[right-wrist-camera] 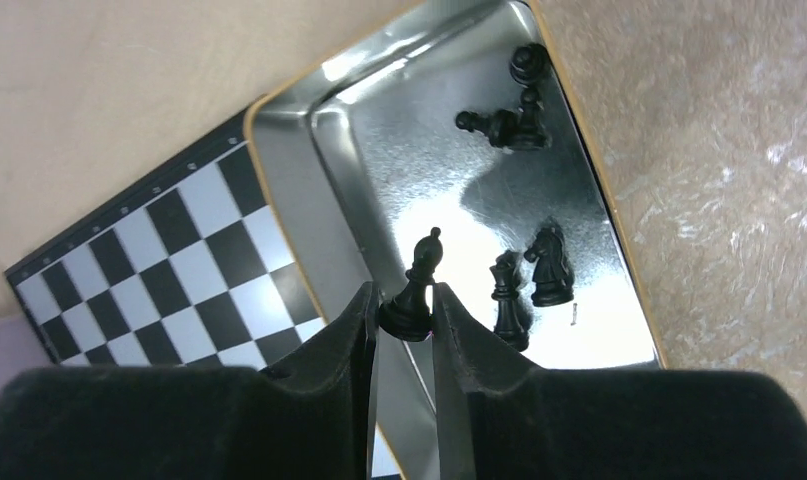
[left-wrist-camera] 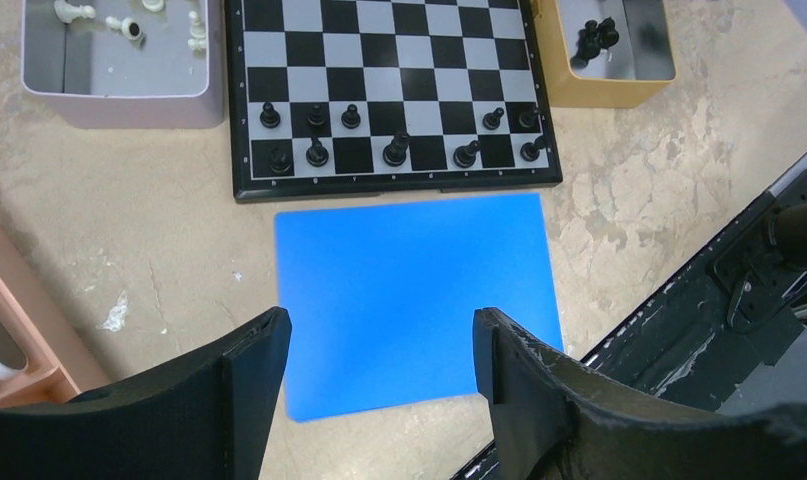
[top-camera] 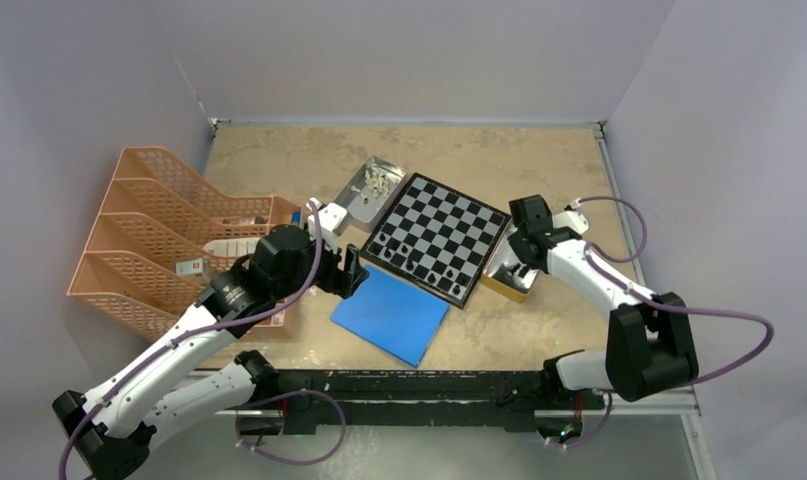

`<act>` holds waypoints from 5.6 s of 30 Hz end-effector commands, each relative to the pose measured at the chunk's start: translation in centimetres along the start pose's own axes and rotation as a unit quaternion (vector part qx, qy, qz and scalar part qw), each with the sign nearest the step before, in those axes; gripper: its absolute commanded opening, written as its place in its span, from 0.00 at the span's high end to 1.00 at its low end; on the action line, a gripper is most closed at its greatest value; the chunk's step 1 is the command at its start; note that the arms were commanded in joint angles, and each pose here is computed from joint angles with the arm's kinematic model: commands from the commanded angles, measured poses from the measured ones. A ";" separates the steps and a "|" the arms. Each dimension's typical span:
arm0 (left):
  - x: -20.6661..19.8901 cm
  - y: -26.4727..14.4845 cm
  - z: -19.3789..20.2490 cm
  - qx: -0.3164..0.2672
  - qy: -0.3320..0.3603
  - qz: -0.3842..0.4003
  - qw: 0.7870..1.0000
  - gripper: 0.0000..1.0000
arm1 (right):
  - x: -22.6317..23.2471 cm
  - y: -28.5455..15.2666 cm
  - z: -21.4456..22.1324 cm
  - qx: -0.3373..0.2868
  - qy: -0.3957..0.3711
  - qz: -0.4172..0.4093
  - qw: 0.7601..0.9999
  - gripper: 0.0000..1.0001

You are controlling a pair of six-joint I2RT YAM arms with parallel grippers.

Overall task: Set up the chess pieces on the board
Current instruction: Pick up the chess piece from the storage box, then place the chess piece on the chessboard.

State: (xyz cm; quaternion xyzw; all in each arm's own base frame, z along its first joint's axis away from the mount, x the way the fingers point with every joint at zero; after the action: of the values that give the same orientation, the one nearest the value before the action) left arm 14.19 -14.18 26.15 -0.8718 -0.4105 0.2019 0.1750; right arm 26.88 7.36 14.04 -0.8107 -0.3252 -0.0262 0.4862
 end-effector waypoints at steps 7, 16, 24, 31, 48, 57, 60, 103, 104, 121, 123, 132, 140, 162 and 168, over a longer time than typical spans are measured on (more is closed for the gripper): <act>-0.7 1.1 -1.4 0.020 -0.048 0.002 0.999 0.35 | 1.9 -4.3 -3.2 -0.058 -0.088 -0.166 0.981 1.00; -1.6 2.5 -5.7 0.017 -0.088 0.065 0.994 0.35 | 2.6 -11.4 -2.7 -0.050 -0.208 -0.494 0.843 0.97; -3.7 3.4 -10.5 -0.021 -0.068 0.185 0.980 0.42 | 2.0 -16.0 1.1 -0.013 -0.295 -0.700 0.650 0.92; -5.4 2.9 -11.8 -0.050 -0.035 0.296 0.953 0.48 | 0.3 -19.8 3.8 0.002 -0.313 -0.800 0.512 0.89; -6.7 4.5 -10.1 0.009 -0.040 0.451 0.892 0.59 | -0.8 -21.1 4.4 0.020 -0.315 -0.838 0.445 0.87; -6.8 5.5 -9.9 0.038 -0.052 0.470 0.880 0.66 | -0.1 -20.8 4.9 0.041 -0.321 -0.834 0.447 0.87; -6.7 5.7 -9.7 0.048 -0.051 0.470 0.880 0.68 | 0.0 -20.7 4.9 0.041 -0.320 -0.834 0.448 0.87; -6.2 7.3 -9.1 0.088 -0.051 0.452 0.886 0.76 | -0.5 -19.0 6.6 0.079 -0.330 -0.824 0.454 0.88; -6.2 7.4 -9.1 0.089 -0.052 0.453 0.886 0.76 | -0.5 -18.9 6.7 0.080 -0.331 -0.824 0.453 0.88; -5.6 8.3 -8.6 0.090 -0.044 0.410 0.907 1.00 | -0.3 -18.2 6.7 0.073 -0.327 -0.804 0.492 0.69; -5.3 8.4 -8.8 0.080 -0.040 0.384 0.919 1.00 | -0.2 -18.0 6.5 0.066 -0.324 -0.794 0.510 0.58; -3.4 9.3 -9.3 0.037 -0.035 0.217 0.975 1.00 | -0.5 -17.2 5.3 0.021 -0.309 -0.738 0.599 0.01; -2.7 11.3 -8.3 0.009 -0.023 0.040 0.999 1.00 | -1.3 -17.8 2.6 -0.049 -0.270 -0.685 0.674 0.01; 0.1 17.6 -0.2 -0.016 -0.031 -0.105 0.994 1.00 | -2.8 -18.8 0.5 -0.098 -0.241 -0.660 0.704 0.01; 0.2 18.3 0.9 -0.001 -0.036 -0.102 0.994 1.00 | -3.0 -18.7 0.5 -0.101 -0.244 -0.654 0.709 0.01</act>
State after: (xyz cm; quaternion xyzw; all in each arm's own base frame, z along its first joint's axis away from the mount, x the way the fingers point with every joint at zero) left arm 25.15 -24.29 16.47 -0.8116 -0.5000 0.2137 0.2138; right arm 14.15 12.48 25.20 -0.4121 -0.8786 -0.1464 0.1919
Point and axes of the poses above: each gripper's point midway between its finger pads, its own y axis out along the fingers, its own x axis along the line the jaws close on, z = x × y, the point moved 9 cm from there along -y, back along the fingers
